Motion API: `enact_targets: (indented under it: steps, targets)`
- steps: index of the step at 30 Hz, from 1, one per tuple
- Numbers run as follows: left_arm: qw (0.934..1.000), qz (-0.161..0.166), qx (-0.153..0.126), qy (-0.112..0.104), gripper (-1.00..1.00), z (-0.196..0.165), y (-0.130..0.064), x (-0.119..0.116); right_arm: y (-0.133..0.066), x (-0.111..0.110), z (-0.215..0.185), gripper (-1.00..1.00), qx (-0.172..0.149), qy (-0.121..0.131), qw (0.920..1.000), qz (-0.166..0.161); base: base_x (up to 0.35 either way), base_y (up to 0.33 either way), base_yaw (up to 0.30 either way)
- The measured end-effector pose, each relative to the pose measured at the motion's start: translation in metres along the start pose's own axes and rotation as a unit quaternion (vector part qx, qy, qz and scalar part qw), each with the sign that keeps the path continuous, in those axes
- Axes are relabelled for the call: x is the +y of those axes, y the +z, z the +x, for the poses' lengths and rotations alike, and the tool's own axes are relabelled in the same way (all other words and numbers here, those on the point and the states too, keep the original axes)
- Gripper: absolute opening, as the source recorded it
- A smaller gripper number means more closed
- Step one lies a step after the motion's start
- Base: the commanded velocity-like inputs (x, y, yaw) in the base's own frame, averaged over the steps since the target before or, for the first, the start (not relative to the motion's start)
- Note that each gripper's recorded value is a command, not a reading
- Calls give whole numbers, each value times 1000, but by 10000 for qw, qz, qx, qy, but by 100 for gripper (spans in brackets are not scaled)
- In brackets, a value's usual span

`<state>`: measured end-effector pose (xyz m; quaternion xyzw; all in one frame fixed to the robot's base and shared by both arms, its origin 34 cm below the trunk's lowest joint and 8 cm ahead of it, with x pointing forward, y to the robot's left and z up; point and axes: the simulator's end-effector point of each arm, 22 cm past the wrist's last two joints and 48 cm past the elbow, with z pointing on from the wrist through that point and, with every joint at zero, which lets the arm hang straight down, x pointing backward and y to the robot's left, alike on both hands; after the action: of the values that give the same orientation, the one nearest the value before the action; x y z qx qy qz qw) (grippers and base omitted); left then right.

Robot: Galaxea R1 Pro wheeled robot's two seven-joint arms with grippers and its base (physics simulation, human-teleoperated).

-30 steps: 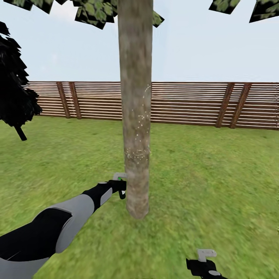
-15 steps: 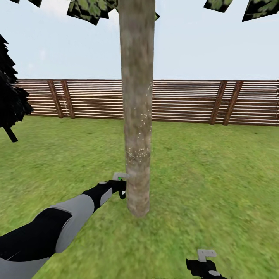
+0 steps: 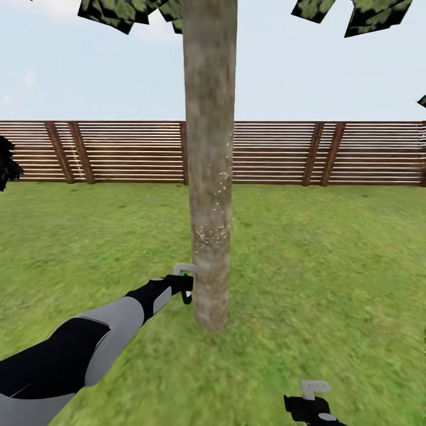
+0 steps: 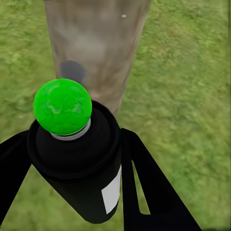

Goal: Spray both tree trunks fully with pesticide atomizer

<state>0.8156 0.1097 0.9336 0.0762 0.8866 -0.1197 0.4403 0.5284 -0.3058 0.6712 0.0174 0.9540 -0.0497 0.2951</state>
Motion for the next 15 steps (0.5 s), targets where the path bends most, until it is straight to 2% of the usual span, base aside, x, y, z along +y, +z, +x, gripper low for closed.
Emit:
enact_targets:
  steps: [12,15]
  targets:
    - [10000,1,1,5,-100,0,0,0,0,0,0,100,-1,1,10000,-3,0,349,-298]
    - [10000,8,-5,5,-100,0,0,-1,0,0,0,100,-1,1,10000,-1,0,117,-262]
